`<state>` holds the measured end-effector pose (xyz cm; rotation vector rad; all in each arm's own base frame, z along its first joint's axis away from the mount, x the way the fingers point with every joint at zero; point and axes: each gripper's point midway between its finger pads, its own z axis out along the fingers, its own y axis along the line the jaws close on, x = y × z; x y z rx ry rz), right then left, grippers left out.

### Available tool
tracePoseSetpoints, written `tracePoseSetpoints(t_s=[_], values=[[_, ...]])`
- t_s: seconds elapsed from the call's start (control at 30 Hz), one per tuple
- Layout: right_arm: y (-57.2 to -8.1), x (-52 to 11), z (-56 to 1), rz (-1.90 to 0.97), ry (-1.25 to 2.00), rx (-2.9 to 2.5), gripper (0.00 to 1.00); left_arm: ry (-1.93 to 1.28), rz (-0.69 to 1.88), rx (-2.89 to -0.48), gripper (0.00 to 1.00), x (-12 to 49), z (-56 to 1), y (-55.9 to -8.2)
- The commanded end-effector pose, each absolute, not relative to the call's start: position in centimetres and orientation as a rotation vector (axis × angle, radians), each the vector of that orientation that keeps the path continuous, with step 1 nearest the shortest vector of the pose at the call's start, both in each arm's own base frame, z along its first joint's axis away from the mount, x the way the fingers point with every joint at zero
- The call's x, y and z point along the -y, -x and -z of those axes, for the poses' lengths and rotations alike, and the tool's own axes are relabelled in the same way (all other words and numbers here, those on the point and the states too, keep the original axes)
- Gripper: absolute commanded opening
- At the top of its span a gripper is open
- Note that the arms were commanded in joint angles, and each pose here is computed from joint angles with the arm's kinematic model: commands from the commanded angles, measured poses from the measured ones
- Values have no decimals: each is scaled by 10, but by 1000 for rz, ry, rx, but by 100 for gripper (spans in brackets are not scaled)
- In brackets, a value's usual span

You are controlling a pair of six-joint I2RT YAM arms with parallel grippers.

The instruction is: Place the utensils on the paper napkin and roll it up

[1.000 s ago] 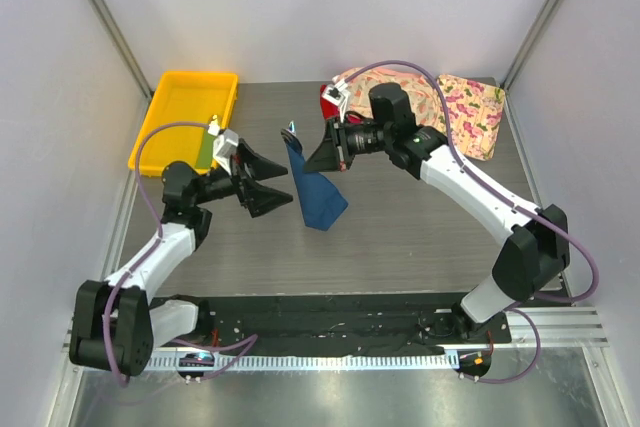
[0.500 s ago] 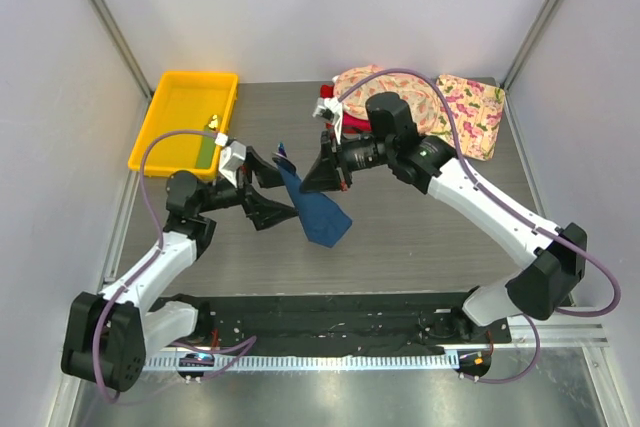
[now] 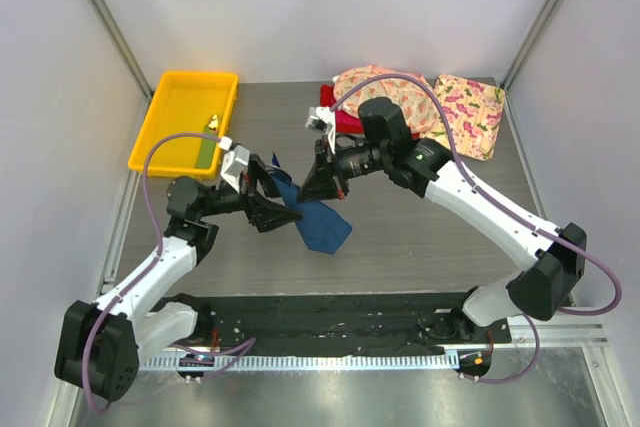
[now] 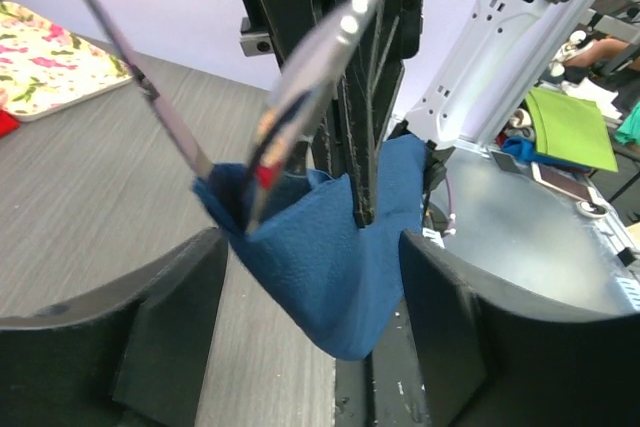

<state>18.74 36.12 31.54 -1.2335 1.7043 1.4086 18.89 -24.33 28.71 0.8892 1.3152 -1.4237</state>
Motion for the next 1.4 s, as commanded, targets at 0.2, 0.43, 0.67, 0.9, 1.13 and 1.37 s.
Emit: tracePoseSetpoints(t_s=[0.2,0.43,0.67,0.9,1.13,1.37], values=[[-180,-359,-369,-1387,1248,-1497,1,-892,1400,-1232,43,244,-311,-186],[-181,-358,-366,-1367,1236,-1508,1,-866,1449,-1243,15,244,-318,-183],[-198,-357,-367,-1284,1147,-1546,1,-794,1489,-1274,0,244,-330,-184],[-223,-337,-380,-1180,979,-1606,97,-638,1505,-1373,0,238,-338,-199],[-243,-294,-363,-1153,804,-1742,100,-508,1502,-1378,0,229,-357,-220],[-220,-284,-357,-1272,799,-1775,100,-448,1496,-1374,0,227,-366,-231]])
